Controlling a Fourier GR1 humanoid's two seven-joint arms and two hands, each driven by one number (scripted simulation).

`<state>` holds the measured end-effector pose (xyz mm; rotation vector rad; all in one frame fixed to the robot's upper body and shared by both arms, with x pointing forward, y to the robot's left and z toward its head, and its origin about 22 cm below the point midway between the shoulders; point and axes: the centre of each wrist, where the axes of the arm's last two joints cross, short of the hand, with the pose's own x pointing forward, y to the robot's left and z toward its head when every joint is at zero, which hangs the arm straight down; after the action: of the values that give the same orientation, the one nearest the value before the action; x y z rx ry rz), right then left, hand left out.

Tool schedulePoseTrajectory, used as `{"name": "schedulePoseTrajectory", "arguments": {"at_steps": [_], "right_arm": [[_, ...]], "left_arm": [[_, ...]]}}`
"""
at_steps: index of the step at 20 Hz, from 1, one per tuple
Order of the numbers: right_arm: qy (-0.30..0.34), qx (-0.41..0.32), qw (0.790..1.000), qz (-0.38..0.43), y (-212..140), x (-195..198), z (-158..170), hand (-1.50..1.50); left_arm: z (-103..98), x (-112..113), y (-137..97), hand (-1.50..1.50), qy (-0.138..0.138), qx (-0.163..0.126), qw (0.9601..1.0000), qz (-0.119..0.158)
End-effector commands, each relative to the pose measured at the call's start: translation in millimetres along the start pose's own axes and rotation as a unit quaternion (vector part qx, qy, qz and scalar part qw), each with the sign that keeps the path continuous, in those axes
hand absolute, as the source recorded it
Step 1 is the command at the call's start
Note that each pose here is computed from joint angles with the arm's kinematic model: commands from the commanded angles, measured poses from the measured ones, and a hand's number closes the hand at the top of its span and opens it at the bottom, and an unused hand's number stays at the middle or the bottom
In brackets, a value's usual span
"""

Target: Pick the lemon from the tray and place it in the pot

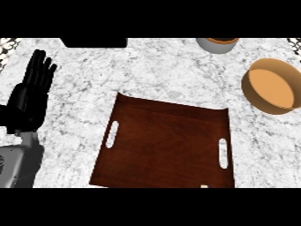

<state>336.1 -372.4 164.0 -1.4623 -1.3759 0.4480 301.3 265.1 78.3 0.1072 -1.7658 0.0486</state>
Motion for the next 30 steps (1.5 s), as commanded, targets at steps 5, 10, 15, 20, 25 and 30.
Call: {"name": "schedulePoseTrajectory", "arguments": {"at_steps": [5,10,15,20,25,30], "right_arm": [[0.022,0.045,0.999,0.015,49,-36,-15,1.50],[0.094,0.146,0.982,-0.073,62,-62,-15,-1.50],[0.021,0.189,0.977,-0.100,79,-56,-19,-1.50],[-0.019,0.117,0.978,-0.171,63,-56,-36,-1.50],[0.031,0.077,0.956,-0.282,54,-54,-45,-1.50],[0.082,0.043,0.933,-0.347,50,-73,-39,-1.50]], "left_arm": [[0,-4,7,0.00,0.002,0.004,1.0000,0.001],[4,-1,-2,0.00,-0.008,-0.010,0.9999,0.003],[0,-12,12,0.00,-0.006,-0.007,1.0000,0.000],[3,2,3,0.00,-0.003,-0.002,1.0000,0.001],[-2,2,-1,0.00,0.000,-0.006,1.0000,0.005],[-16,-3,9,0.00,-0.002,0.002,1.0000,0.003]]}}
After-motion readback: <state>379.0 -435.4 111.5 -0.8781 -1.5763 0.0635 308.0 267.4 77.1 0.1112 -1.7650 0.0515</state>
